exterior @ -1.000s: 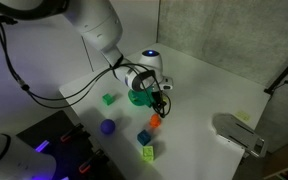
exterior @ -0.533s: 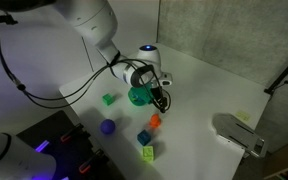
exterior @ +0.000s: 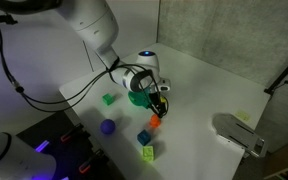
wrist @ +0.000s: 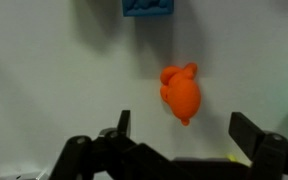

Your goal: Put the orange toy in the green bowl

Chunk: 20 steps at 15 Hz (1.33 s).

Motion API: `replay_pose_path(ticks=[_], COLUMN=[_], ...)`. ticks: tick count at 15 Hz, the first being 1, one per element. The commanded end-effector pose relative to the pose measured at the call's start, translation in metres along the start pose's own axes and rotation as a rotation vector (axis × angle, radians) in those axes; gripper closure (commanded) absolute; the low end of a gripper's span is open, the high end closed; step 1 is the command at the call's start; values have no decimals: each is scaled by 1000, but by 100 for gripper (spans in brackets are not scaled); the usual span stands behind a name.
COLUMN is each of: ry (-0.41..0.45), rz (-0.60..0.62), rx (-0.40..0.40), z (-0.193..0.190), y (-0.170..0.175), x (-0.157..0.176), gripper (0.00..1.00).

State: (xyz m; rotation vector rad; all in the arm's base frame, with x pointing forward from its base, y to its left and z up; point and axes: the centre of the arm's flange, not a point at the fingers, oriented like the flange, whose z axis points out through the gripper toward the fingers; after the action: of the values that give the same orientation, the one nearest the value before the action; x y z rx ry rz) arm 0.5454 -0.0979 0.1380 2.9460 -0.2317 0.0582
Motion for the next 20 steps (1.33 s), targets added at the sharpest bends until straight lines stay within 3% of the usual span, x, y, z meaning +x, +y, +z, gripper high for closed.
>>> replay_pose_path(ticks=[1, 8, 10, 16, 18, 20], ry=[-15, 12, 6, -2, 1, 14], rz=[14, 13, 13, 4, 3, 3], rx=[-15, -29, -42, -71, -81, -86], z=[26, 59, 63, 56, 42, 23], y=[-4, -11, -13, -15, -15, -17], x=[-7, -4, -4, -6, -5, -1], gripper=[0, 0, 26, 75, 90, 91])
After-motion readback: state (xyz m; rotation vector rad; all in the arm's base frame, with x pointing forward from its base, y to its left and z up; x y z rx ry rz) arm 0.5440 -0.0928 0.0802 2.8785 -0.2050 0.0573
